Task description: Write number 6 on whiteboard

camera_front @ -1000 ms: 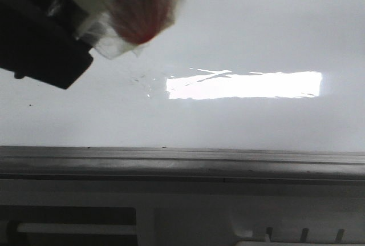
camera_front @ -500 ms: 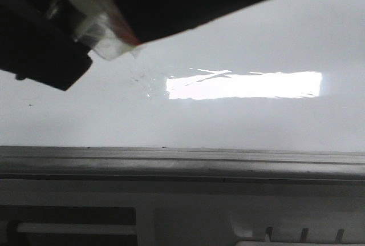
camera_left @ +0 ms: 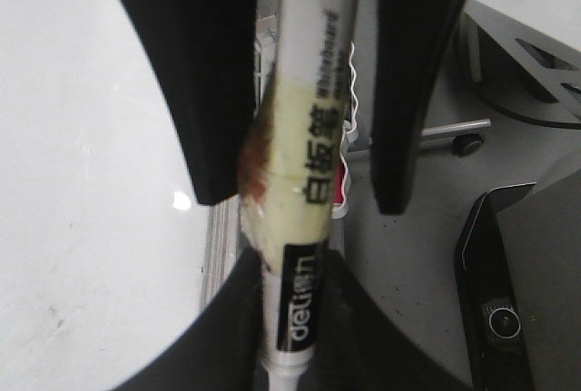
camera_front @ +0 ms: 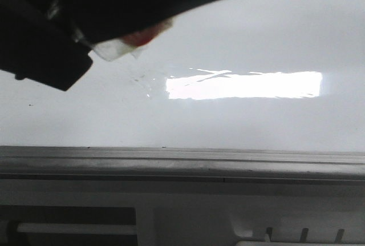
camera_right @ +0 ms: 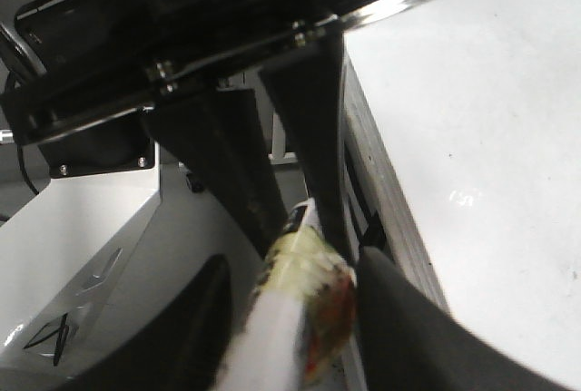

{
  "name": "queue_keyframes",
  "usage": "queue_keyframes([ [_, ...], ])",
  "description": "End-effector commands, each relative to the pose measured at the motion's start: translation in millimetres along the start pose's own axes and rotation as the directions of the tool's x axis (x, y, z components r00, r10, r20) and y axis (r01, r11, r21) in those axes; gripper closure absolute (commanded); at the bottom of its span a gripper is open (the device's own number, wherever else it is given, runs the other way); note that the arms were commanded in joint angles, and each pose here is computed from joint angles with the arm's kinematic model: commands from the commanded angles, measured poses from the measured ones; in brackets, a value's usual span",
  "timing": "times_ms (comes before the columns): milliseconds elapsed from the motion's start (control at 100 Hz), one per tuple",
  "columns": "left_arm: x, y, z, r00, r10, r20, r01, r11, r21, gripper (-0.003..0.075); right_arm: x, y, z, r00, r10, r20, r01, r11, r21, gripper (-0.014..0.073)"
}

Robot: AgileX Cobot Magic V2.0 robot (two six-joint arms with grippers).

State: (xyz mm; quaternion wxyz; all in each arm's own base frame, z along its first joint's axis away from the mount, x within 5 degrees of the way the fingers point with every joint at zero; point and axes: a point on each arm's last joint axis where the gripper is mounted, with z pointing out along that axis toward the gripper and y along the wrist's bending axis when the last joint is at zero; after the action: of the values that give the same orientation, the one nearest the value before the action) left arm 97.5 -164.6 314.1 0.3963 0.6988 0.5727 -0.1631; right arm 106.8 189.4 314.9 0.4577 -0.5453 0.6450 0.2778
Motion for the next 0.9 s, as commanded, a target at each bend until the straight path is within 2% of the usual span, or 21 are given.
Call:
queue_keyframes([
  [0, -13, 7, -6, 0.998, -0.011, 0.068, 0.014, 0.999, -0.049, 0.0739, -16, -6, -4, 0.997, 0.016, 0.071, -0.02, 0.999, 0.049, 0.0475],
  [130, -13, 7, -6, 0.998, -0.011, 0.068, 0.014, 0.999, -0.049, 0.0739, -14, -6, -2, 0.998, 0.02, 0.063, -0.023, 0.999, 0.044, 0.0665],
  [520, -14, 8, -7, 0.996, -0.018, 0.082, 0.023, 0.998, -0.064, 0.0727, -15, -6, -2, 0.998, 0.023, 0.065, -0.026, 0.999, 0.045, 0.0665],
  [550, -14, 8, -7, 0.996, -0.023, 0.088, 0.029, 0.997, -0.066, 0.0707, -15, -6, -2, 0.998, 0.024, 0.065, -0.027, 0.999, 0.045, 0.0665],
  [620, -15, 9, -7, 0.994, -0.035, 0.102, 0.042, 0.996, -0.073, 0.0608, -15, -6, -2, 0.998, 0.024, 0.064, -0.027, 0.999, 0.043, 0.0665],
  [740, -19, 12, -9, 0.989, -0.057, 0.138, 0.071, 0.993, -0.099, 0.0344, -16, -7, -5, 0.997, 0.022, 0.077, -0.026, 0.998, 0.053, 0.0665],
  [790, -22, 14, -12, 0.986, -0.058, 0.158, 0.077, 0.989, -0.123, 0.0274, -16, -7, -5, 0.997, 0.021, 0.079, -0.026, 0.998, 0.057, 0.0665],
  [840, -24, 16, -16, 0.981, -0.059, 0.183, 0.087, 0.985, -0.149, 0.0242, -17, -6, -8, 0.996, 0.018, 0.09, -0.024, 0.998, 0.061, 0.0665],
  [890, -27, 17, -22, 0.973, -0.066, 0.221, 0.107, 0.978, -0.178, 0.0245, -17, -6, -11, 0.995, 0.016, 0.097, -0.023, 0.998, 0.066, 0.0665],
])
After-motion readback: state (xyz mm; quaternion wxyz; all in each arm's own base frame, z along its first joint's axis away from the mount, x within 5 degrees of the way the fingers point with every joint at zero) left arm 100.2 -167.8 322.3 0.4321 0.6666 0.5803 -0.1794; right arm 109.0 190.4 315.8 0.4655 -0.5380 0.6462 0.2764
